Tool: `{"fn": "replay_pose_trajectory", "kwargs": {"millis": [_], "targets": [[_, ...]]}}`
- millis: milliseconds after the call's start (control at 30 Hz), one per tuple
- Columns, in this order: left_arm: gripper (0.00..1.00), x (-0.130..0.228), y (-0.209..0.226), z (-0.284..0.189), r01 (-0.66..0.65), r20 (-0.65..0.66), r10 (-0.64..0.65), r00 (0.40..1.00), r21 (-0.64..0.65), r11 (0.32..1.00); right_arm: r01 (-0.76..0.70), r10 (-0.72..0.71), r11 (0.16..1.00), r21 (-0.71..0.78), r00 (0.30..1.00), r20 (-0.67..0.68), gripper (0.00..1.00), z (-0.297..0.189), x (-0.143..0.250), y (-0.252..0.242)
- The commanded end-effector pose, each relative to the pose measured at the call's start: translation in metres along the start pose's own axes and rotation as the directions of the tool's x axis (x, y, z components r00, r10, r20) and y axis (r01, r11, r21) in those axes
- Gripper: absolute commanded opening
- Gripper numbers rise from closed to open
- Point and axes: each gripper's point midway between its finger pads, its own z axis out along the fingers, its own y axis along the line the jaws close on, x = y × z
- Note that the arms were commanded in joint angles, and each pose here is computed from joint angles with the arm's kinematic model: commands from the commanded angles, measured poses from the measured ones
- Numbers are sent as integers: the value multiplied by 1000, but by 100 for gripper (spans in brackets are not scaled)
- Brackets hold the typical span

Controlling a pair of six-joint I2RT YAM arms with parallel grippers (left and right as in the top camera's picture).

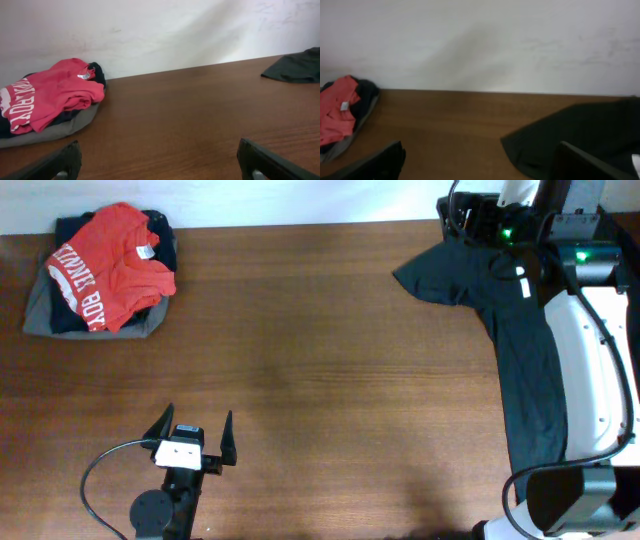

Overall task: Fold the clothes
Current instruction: 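Reach the right gripper up to the black shirt's far sleeve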

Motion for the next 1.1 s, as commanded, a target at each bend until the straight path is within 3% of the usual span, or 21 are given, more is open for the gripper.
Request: {"fn": "replay_pose_trajectory", "kwargs": {"millis": [0,133,267,367,500,600,700,833,1067], "targets": [[99,1,1,0,-13,-1,13,1000,-7,1000,35,-34,999,-25,998,44,99,9,-9,4],[99,1,1,0,-13,-1,13,1000,-7,1000,38,-38,999,-5,997,73,99,22,-14,1],[99,1,1,0,-13,-1,13,1000,-7,1000,23,-18,994,109,999,-47,99,63,25,-19],[99,1,1,0,-13,-1,13,1000,-7,1000,27,-16,994,110,995,-100,99,87,46,-17],[99,1,1,0,-13,-1,13,1000,-7,1000,45,-41,994,96,999,-34,99,98,33,-12],[99,1,1,0,-13,-1,13,1000,-7,1000,72,-66,979,189,997,-38,99,101,35,-31],[99,1,1,0,-13,-1,13,1000,-7,1000,143,-104,955,258,982,-159,99,112,67,-52],[99,1,1,0,-13,-1,13,1000,-7,1000,160,-76,956,245,945,-319,99,126,117,-57],[99,1,1,0,-13,-1,13,1000,-7,1000,286,-184,945,161,867,-463,99,146,165,-47]]}}
